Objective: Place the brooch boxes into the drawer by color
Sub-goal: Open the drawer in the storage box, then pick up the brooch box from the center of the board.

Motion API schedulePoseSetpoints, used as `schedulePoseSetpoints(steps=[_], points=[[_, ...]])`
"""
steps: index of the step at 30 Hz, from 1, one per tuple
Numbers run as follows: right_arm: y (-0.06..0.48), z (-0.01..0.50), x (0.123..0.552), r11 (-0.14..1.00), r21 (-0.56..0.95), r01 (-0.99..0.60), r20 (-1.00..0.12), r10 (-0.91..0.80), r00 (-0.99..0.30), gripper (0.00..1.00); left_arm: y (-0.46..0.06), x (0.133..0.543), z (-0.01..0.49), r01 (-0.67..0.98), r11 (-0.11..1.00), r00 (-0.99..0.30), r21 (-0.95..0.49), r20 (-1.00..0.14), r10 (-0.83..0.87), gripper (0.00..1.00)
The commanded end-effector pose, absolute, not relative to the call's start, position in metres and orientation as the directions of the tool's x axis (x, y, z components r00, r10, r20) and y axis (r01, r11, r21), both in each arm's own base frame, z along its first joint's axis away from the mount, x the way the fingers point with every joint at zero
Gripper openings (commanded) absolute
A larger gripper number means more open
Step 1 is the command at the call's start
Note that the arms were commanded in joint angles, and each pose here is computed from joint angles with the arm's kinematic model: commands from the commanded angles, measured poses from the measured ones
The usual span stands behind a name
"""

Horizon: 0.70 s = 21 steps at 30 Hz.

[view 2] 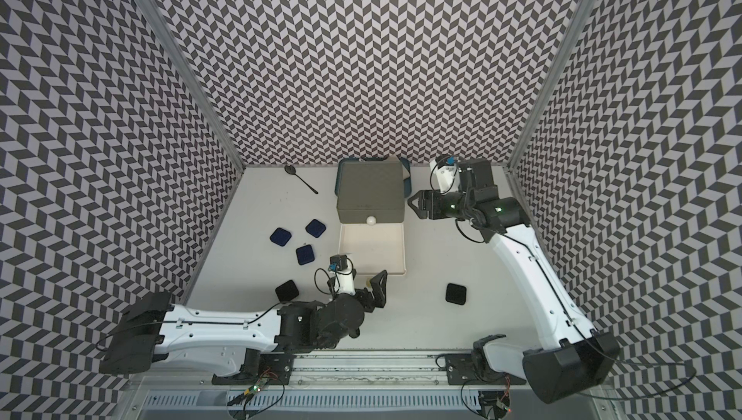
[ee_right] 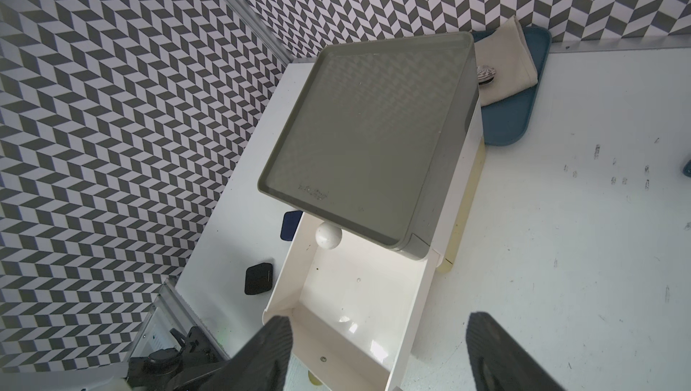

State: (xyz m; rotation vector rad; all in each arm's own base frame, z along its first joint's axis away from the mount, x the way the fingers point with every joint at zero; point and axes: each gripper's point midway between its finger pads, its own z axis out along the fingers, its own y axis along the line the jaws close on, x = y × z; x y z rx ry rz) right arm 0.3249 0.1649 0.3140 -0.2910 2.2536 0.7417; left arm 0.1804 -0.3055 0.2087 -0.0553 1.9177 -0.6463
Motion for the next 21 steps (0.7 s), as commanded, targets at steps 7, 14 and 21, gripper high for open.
schedulePoseSetpoints(steps=[7, 14, 21], points=[[0.208, 0.356, 0.306, 0.761, 0.334, -0.557, -0.827, -0.047, -0.561, 0.78, -0.222, 0.243, 0.284, 0.142, 0.814, -0.418, -0.563, -0.78, -0.466, 1.0], [0.268, 0.371, 0.273, 0.691, 0.265, -0.672, -0.88, -0.112, -0.461, 0.78, -0.082, 0.3, 0.334, 0.011, 0.847, -0.263, -0.532, -0.819, -0.511, 1.0], [0.384, 0.342, 0.217, 0.525, 0.159, -0.836, -0.883, -0.302, -0.358, 0.79, 0.016, 0.316, 0.322, -0.124, 0.851, -0.32, -0.509, -0.792, -0.52, 1.0]])
